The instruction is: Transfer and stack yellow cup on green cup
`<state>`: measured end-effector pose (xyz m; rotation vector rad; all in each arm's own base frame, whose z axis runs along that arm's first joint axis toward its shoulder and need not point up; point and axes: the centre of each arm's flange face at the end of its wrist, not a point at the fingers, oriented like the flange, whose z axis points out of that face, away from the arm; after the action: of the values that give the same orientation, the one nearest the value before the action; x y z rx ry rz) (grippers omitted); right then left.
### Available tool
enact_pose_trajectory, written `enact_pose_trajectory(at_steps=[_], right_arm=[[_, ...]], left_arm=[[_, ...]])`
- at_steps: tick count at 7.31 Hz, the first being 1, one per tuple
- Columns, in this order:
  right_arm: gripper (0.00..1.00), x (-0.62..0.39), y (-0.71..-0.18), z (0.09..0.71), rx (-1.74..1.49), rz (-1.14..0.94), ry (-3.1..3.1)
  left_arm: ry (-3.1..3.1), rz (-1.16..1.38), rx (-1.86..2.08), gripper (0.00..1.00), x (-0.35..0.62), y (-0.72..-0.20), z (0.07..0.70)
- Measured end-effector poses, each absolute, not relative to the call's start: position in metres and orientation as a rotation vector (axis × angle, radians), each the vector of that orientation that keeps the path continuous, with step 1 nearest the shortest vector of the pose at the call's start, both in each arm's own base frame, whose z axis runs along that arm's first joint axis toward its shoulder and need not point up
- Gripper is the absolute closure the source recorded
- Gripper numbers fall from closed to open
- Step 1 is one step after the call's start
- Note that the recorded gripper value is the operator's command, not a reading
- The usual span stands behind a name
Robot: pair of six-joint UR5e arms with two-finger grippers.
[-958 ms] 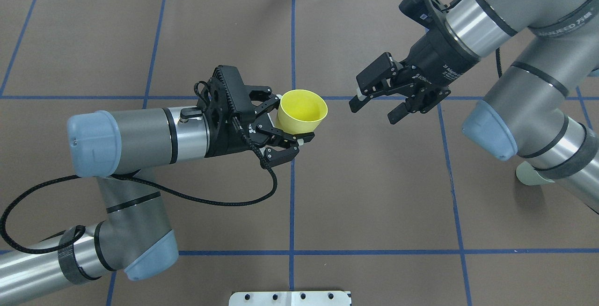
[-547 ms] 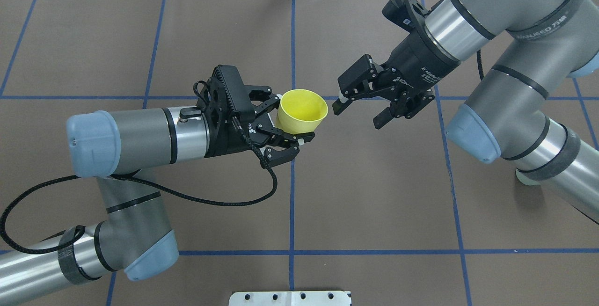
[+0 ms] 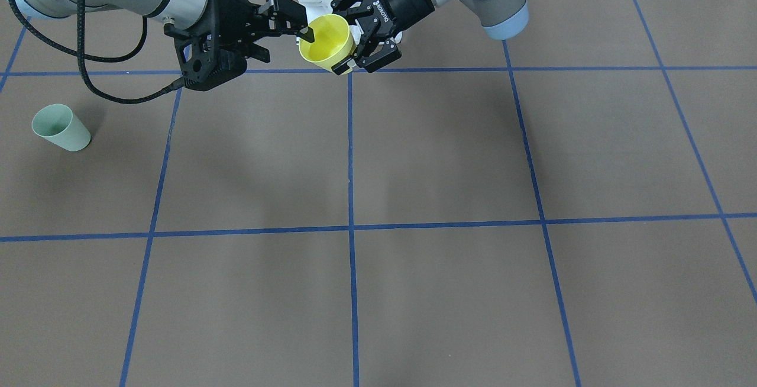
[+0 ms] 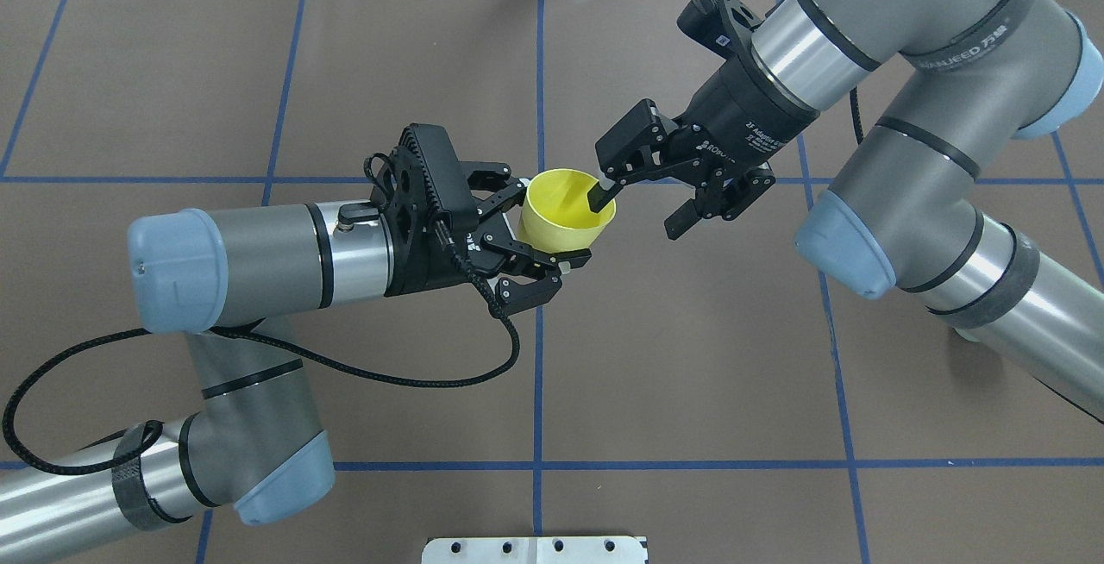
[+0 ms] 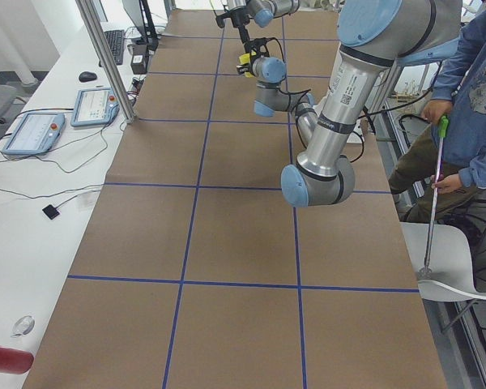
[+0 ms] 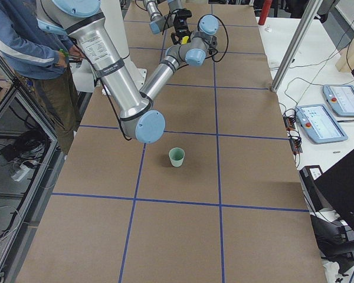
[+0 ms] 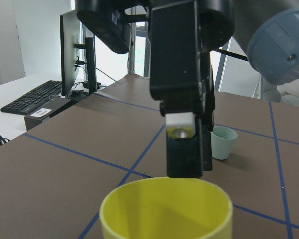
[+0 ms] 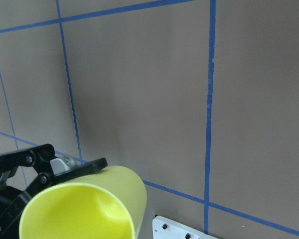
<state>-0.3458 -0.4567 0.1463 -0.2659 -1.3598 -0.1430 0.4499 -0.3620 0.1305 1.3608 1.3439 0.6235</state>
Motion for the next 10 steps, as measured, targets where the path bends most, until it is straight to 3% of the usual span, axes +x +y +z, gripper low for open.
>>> enact_pose_trajectory(at_steps=[2,6,7,8,10], right_arm=[[0.04,-0.350,-0.458,0.147,-0.271,-0.144,-1.357],[0.15,-0.366,-0.448,0.140,-0.252,-0.159,-1.354],[0.22,-0.367,-0.446,0.135,-0.243,-0.167,-1.359],[0.39,-0.368,-0.444,0.132,-0.236,-0.172,-1.362],[0.89,-0.368,-0.444,0.131,-0.231,-0.176,-1.364]], left_arm=[[1.353,0.621,1.355,1.00,0.450,-0.360,0.129],[1.358,0.620,1.348,1.00,0.452,-0.358,0.127],[1.358,0.619,1.346,1.00,0.452,-0.358,0.126],[1.358,0.619,1.345,1.00,0.452,-0.358,0.126],[1.359,0.618,1.345,1.00,0.452,-0.358,0.126]])
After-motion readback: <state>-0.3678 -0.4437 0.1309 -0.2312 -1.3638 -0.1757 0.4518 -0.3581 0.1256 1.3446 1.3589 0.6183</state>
